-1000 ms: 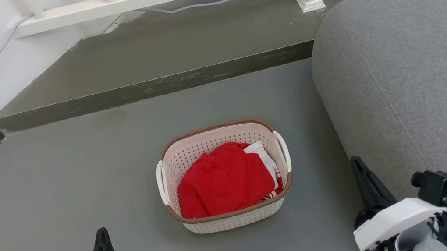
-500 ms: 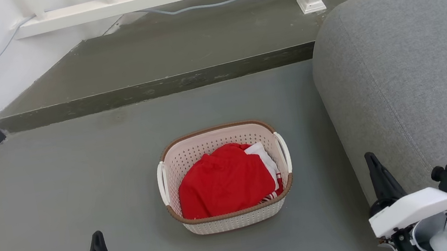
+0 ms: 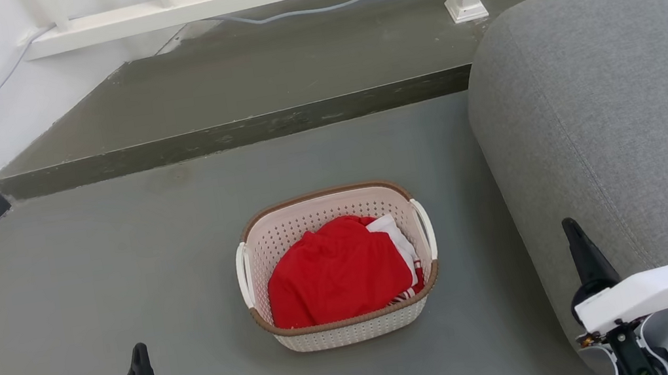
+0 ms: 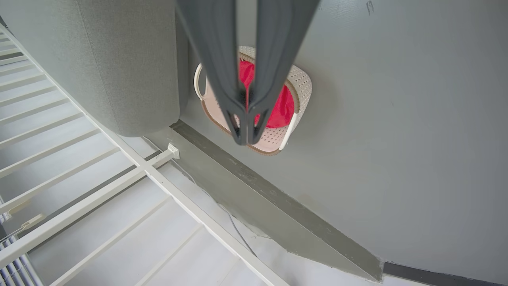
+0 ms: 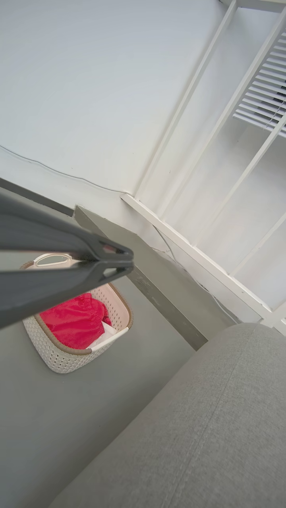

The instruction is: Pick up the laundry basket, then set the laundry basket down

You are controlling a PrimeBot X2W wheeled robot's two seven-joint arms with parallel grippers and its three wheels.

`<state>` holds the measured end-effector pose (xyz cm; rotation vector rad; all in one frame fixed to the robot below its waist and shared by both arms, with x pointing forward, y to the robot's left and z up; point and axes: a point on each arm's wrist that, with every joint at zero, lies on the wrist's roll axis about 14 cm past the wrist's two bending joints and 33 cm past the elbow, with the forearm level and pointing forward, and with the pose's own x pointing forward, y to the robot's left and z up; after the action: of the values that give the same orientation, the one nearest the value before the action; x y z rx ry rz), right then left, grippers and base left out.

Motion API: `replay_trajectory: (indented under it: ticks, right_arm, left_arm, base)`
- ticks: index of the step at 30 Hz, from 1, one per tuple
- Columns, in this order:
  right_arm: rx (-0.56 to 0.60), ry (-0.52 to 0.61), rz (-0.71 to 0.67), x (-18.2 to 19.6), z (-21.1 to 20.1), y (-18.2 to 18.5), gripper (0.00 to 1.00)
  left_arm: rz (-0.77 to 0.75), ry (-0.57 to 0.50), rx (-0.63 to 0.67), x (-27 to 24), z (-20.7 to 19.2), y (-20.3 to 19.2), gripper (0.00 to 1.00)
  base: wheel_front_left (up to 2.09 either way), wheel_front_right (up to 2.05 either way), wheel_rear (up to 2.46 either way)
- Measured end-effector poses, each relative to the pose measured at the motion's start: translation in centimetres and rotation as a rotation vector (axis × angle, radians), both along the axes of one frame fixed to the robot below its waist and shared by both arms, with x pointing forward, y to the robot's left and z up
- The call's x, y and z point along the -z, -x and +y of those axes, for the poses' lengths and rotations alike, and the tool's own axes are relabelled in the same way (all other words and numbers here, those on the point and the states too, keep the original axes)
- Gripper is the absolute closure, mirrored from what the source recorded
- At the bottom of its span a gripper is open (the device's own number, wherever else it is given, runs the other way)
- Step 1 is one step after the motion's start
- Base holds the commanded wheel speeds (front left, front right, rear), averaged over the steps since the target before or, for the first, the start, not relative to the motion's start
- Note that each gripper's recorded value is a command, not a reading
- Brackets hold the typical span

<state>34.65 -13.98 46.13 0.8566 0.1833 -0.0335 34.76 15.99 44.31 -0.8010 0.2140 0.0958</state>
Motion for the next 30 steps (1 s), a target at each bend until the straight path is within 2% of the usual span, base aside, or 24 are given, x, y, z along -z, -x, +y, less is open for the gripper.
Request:
replay_trajectory:
  ticks: [30]
  right_arm:
    - [0.082, -0.347, 0.011, -0.3, -2.8, -1.2, 1.00]
  left_arm:
    - [-0.015, 0.376, -0.057, -0.9, 1.0, -1.1, 1.00]
  base:
    - [0.00, 0.00, 0.00]
